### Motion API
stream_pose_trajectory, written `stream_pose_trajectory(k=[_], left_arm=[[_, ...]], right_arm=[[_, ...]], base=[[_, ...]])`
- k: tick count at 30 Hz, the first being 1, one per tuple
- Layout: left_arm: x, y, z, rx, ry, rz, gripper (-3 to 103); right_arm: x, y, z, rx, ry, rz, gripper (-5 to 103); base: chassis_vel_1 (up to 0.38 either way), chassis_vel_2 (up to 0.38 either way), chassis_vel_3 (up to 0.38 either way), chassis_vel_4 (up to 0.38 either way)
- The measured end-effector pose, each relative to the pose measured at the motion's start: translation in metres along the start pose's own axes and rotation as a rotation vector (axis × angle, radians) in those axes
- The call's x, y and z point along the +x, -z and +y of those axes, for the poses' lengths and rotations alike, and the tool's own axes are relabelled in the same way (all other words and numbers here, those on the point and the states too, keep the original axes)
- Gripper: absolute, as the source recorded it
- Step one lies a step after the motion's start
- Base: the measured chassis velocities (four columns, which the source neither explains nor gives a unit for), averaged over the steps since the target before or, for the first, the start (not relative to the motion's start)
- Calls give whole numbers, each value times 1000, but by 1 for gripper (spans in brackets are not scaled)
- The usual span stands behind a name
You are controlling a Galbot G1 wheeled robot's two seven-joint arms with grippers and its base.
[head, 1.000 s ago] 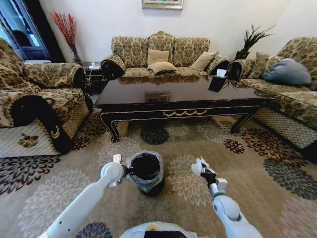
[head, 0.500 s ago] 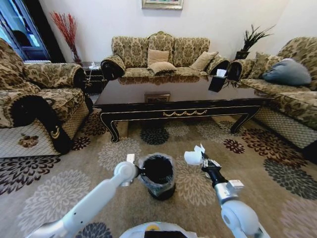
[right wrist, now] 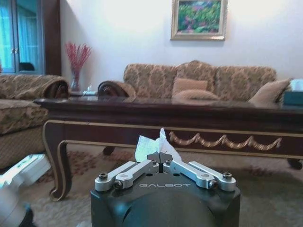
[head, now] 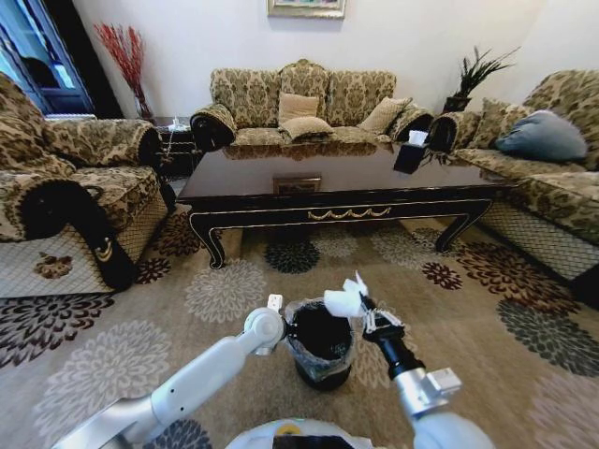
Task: Move to the front of the table and pick up the trash from the floor, then place it into the trash bin.
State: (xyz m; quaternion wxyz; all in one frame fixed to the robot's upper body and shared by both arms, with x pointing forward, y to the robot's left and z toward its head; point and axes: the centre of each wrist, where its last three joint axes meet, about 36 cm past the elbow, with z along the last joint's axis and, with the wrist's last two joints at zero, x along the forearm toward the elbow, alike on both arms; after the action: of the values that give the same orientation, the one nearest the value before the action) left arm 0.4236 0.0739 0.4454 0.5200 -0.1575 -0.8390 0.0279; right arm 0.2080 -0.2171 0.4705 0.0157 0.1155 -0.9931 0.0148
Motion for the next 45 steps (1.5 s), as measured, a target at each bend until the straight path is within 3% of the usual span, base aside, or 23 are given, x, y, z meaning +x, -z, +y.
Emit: stream_pose_trajectory(k=[8, 10, 12, 16, 18, 26, 28, 34, 37, 45], left_arm=[[14, 1, 2, 0, -12, -14, 0], [15, 1, 5, 4, -7, -15, 0], [15, 0, 6, 8, -6, -15, 0], [15, -2, 7, 17, -7, -11, 0], [15, -2, 7, 17, -9, -12, 0], [12, 0, 9, 34, -3, -13, 0], [12, -1, 9, 38, -4, -12, 0], [13, 2, 13, 33, 5, -15, 0], [14, 4, 15, 41, 4, -20, 0], [15, 12, 21, 60, 3, -24, 0]], right_arm=[[3, -33, 25, -8, 60, 74, -2], [3, -37, 26, -3, 64, 84, 8], [3, -38, 26, -1, 65, 86, 8], [3, -41, 26, -1, 65, 95, 30], [3, -41, 26, -2, 66, 96, 30], [4, -46, 33, -12, 67, 109, 68], [4, -46, 33, -11, 69, 112, 68], [8, -64, 34, 37, 96, 140, 94], [10, -66, 36, 37, 100, 147, 99], [10, -70, 23, 81, 105, 161, 100]], base=[[0, 0, 0, 0], [0, 0, 0, 0], [0, 0, 0, 0], [0, 0, 0, 0], [0, 0, 0, 0], [0, 0, 0, 0], [0, 0, 0, 0], [0, 0, 0, 0], [0, 0, 0, 0], [0, 0, 0, 0]])
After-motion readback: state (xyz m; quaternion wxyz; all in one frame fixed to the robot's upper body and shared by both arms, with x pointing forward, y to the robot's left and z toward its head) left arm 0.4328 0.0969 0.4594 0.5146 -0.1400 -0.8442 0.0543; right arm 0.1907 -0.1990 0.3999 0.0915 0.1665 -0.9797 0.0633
